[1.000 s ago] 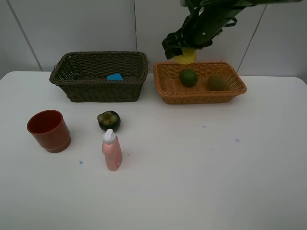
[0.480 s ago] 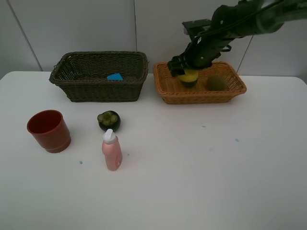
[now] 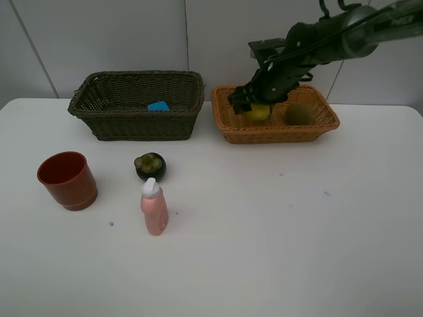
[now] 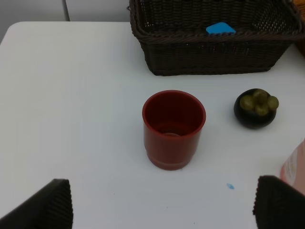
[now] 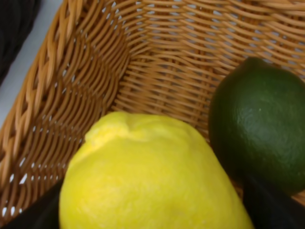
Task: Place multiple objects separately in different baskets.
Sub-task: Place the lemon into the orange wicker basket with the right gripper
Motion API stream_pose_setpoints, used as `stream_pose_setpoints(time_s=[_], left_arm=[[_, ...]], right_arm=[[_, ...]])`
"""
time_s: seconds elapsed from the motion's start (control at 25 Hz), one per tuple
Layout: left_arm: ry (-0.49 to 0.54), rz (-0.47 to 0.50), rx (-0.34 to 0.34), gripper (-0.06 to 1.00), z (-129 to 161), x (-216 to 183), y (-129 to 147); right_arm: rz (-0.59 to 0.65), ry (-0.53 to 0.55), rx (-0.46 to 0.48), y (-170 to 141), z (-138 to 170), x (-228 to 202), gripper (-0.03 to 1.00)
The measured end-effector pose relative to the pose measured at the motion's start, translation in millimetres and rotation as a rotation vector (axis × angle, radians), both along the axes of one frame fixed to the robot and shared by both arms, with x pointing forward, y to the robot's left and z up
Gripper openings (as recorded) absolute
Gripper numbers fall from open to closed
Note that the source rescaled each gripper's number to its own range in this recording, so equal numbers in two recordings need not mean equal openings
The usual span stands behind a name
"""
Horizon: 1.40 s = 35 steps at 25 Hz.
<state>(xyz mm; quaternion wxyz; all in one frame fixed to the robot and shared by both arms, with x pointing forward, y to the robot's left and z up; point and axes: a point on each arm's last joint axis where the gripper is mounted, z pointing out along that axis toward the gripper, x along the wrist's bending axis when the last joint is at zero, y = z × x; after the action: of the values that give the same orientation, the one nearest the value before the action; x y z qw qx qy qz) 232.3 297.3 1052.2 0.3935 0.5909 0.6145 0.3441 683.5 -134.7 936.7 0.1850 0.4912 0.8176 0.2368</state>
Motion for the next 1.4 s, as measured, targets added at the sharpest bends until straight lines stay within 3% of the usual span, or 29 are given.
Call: stream_pose_setpoints(time_s=[0.6,0.68,0.72,0.84,1.4], left_arm=[[0.000,0.000,0.000,0.98,0.0,0.0,0.0],[0.000,0.000,0.000,0.98,0.0,0.0,0.0],[0.000,0.000,0.000,0.98,0.0,0.0,0.0],[0.000,0.000,0.000,0.98,0.0,0.0,0.0],[0.000,0.000,0.000,0.98,0.0,0.0,0.0]], right_arm=[[-0.011,0.021,0.015,0.6,-0.7,-1.3,0.69],[-0.030,0.032,0.025,0.4,-1.0,-1.8,0.83],[-0.030,0.032,0.025,0.4,-1.0,-1.8,0.83],[-0.061,0.040,0.045,0.4,-1.0,-1.8,0.96],[-0.068,0.027,0.055,0.1,6.9,-2.5,0.99]])
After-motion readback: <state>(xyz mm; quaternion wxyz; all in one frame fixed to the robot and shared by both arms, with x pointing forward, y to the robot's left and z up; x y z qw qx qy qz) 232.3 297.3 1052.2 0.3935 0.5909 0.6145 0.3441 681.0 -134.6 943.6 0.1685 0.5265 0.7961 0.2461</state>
